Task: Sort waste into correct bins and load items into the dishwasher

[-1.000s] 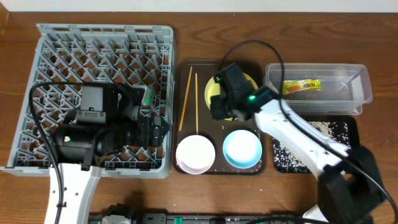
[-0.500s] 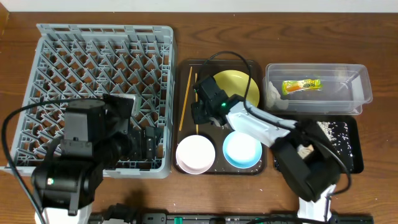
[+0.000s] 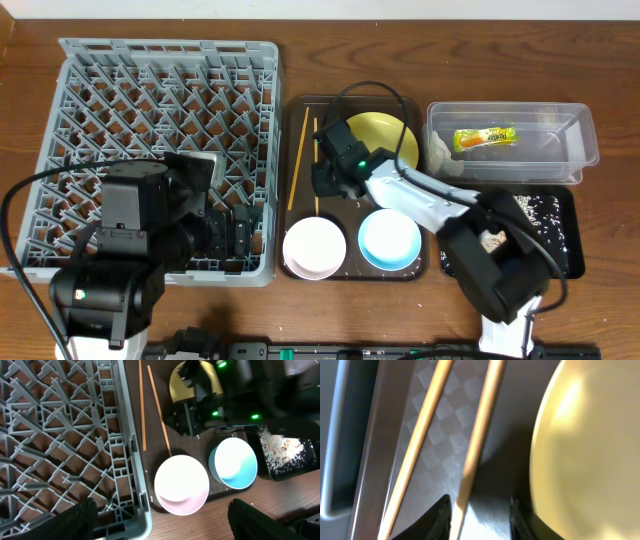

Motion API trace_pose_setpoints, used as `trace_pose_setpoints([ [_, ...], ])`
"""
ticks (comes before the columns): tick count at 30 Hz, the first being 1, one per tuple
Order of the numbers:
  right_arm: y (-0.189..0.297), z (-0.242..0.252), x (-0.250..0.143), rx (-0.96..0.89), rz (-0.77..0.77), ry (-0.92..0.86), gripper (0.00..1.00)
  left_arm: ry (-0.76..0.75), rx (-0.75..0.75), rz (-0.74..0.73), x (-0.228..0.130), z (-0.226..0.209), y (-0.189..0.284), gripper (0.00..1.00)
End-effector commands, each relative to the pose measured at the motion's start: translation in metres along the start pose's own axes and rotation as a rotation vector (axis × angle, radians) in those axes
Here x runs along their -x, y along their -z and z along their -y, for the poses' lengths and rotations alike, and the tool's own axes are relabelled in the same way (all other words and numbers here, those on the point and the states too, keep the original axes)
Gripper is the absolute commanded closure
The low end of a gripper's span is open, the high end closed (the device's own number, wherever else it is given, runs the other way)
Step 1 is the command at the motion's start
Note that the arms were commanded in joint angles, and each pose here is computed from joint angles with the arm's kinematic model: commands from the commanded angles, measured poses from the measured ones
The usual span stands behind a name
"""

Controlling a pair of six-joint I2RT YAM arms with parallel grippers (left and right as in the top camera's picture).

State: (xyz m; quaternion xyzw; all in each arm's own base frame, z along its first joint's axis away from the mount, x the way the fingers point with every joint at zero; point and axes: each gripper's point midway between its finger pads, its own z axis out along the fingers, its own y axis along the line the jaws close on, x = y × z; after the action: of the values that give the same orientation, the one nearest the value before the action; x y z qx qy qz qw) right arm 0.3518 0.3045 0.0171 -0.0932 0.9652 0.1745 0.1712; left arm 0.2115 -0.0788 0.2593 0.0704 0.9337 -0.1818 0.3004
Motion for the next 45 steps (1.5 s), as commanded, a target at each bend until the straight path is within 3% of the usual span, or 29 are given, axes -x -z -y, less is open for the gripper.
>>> trace_pose_setpoints([
  [1, 0.060, -0.016, 0.030, 0.089, 0.100, 0.070, 0.55, 0.009, 0.007, -0.021, 0.004, -0.002, -0.007, 0.15],
  [10, 0.134, 0.003, -0.001, 0.011, 0.026, 0.129, 0.48, 0.024, -0.011, -0.071, 0.003, -0.003, -0.019, 0.15],
  [17, 0.130, 0.010, -0.077, -0.020, -0.261, 0.129, 0.51, 0.033, -0.075, -0.094, -0.003, 0.008, -0.018, 0.15],
  [22, 0.108, 0.008, -0.101, -0.043, -0.273, 0.062, 0.51, 0.033, -0.075, -0.093, -0.002, 0.008, -0.018, 0.15],
  [26, 0.092, 0.037, -0.116, -0.192, -0.251, -0.115, 0.53, 0.038, -0.074, -0.105, -0.005, 0.008, -0.018, 0.15],
  [31, 0.086, 0.050, -0.116, -0.232, -0.229, -0.182, 0.56, 0.045, -0.073, -0.124, -0.010, 0.008, -0.017, 0.15],
  [34, 0.084, 0.048, -0.111, -0.222, -0.209, -0.169, 0.65, 0.045, -0.073, -0.124, -0.010, 0.008, -0.017, 0.15],
  [45, 0.089, 0.092, -0.071, -0.391, -0.027, -0.194, 0.64, 0.044, -0.073, -0.123, -0.010, 0.008, -0.017, 0.15],
])
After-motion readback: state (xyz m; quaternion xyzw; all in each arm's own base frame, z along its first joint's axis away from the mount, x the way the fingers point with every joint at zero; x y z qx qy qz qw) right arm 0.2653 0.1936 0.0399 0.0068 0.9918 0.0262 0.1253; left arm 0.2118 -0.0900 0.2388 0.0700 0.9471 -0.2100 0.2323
